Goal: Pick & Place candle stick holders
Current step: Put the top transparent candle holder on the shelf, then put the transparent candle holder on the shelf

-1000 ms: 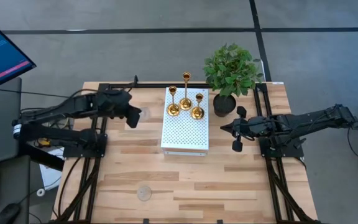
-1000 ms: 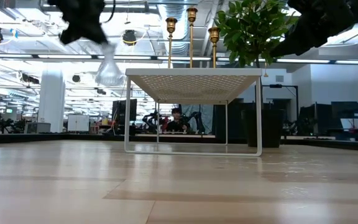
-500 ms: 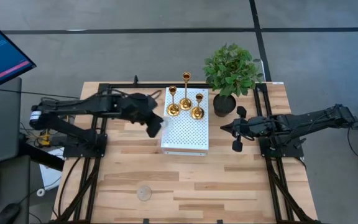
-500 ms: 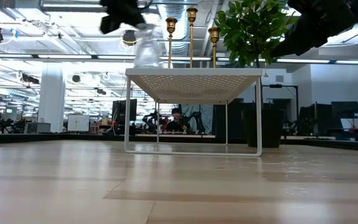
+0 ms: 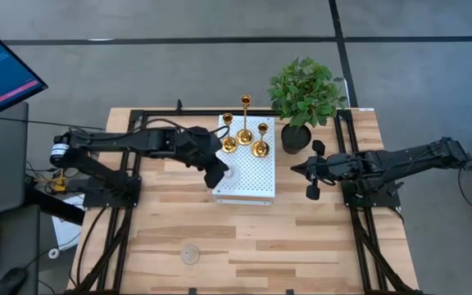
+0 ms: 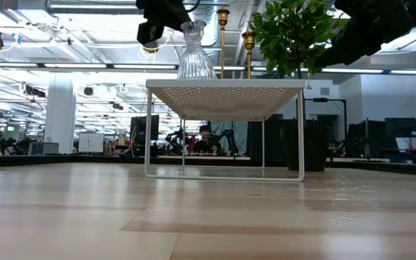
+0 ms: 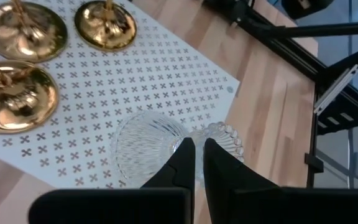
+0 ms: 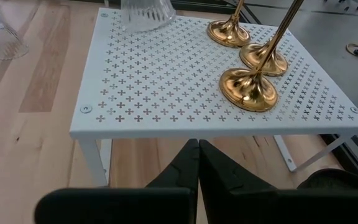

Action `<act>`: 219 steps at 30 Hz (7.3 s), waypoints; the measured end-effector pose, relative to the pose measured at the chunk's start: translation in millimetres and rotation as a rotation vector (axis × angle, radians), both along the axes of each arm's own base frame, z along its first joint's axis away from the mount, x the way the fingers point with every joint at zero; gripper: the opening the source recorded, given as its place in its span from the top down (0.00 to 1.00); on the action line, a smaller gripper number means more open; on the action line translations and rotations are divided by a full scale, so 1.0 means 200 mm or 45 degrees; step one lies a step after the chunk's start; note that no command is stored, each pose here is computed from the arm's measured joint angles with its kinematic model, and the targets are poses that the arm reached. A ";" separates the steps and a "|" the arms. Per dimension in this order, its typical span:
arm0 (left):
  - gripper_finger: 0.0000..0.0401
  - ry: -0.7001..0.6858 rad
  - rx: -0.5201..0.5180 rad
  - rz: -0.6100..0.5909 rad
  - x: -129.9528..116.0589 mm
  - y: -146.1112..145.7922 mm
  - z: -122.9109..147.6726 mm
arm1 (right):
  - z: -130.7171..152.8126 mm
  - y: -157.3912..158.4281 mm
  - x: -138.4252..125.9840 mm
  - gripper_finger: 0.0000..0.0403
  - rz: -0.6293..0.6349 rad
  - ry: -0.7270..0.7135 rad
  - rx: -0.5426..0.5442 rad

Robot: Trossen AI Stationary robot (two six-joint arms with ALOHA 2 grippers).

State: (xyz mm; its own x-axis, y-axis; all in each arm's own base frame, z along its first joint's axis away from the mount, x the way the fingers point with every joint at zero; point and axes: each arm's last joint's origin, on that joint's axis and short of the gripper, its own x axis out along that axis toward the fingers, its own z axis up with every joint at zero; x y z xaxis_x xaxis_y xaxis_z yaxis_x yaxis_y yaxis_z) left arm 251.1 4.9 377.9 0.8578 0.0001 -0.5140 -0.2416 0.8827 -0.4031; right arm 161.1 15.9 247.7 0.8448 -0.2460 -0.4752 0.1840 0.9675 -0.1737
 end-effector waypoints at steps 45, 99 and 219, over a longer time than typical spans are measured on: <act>0.81 -0.097 0.257 0.130 -0.01 0.04 0.01 | 0.00 0.00 0.00 1.00 0.003 0.000 0.002; 0.99 -0.293 0.541 -0.039 0.05 -0.13 -0.42 | 0.00 0.00 0.00 1.00 -0.002 -0.014 0.012; 1.00 0.097 0.203 -0.242 -0.25 -0.78 -1.17 | -0.08 0.10 0.18 1.00 -0.010 -0.058 0.195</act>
State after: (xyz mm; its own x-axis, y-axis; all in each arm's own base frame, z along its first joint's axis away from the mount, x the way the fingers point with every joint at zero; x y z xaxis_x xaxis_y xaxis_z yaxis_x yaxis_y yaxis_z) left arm 201.6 -150.8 143.8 0.8091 -0.0709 -0.5834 -0.0898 0.9661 -0.2419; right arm 196.3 36.7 232.3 0.8648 -0.1802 -0.4687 0.1961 0.9805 -0.0151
